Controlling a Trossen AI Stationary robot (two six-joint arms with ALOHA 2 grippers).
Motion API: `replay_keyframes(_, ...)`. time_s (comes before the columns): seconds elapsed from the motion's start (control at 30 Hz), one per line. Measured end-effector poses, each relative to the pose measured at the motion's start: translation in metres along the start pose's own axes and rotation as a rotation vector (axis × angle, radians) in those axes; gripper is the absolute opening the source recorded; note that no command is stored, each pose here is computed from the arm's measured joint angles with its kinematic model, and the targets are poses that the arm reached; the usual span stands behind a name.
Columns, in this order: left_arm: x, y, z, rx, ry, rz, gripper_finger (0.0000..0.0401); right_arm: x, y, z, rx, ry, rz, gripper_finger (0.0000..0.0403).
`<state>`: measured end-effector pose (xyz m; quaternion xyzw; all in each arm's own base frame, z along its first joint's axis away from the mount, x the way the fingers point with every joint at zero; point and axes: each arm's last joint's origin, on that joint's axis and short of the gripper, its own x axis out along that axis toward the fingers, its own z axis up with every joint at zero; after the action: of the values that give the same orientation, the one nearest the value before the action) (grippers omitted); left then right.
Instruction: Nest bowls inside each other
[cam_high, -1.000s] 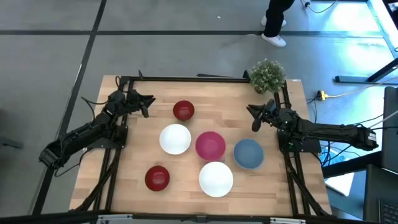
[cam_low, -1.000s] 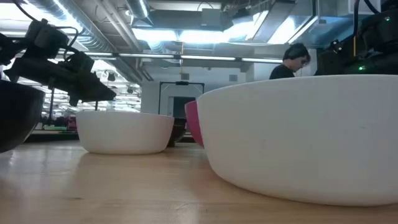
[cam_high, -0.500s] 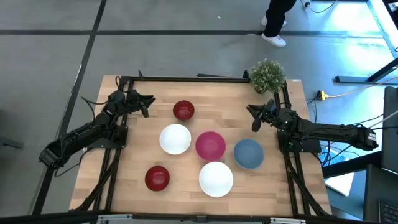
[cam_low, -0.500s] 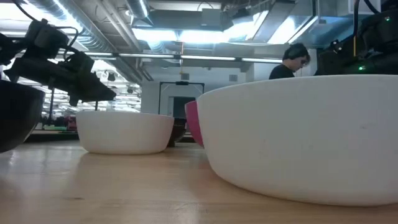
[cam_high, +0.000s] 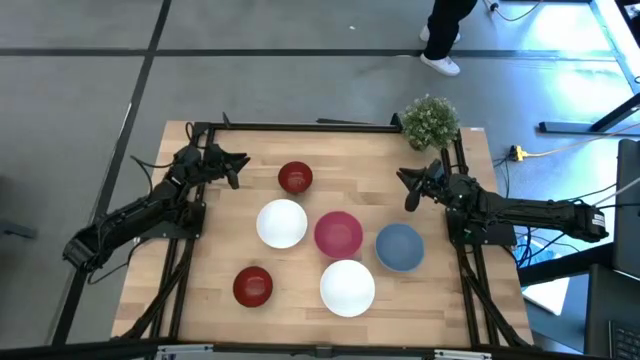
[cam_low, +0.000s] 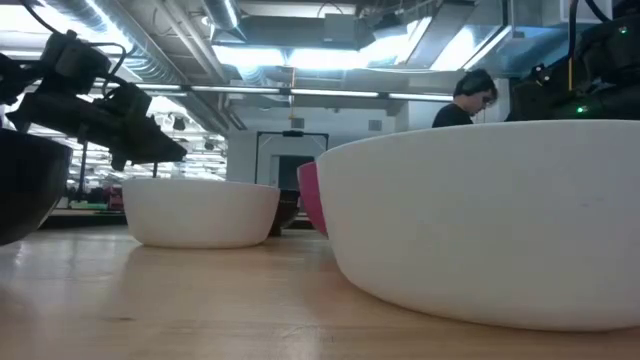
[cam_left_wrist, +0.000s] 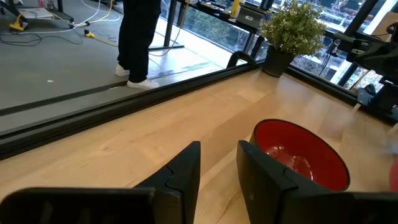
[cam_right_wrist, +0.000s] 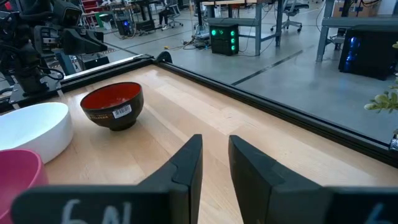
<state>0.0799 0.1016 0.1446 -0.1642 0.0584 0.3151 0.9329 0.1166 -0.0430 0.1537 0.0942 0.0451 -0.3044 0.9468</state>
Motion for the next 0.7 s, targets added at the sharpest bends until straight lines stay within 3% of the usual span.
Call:
replay_keyframes(0.33, 0.0, 0.0, 0.0, 0.0, 0.0, 0.0, 0.0099, 0.0, 0.003, 0.008, 0.029, -0.072, 0.066, 0.0081)
replay_keyframes(0.53, 0.0, 0.0, 0.0, 0.0, 0.0, 0.0, 0.0099, -0.001, 0.015, 0.031, -0.034, -0.058, 0.313, 0.0081)
replay_keyframes(0.7, 0.0, 0.0, 0.0, 0.0, -0.001, 0.0, 0.0099, -0.002, 0.025, 0.062, -0.112, 0.071, 0.371, 0.0081)
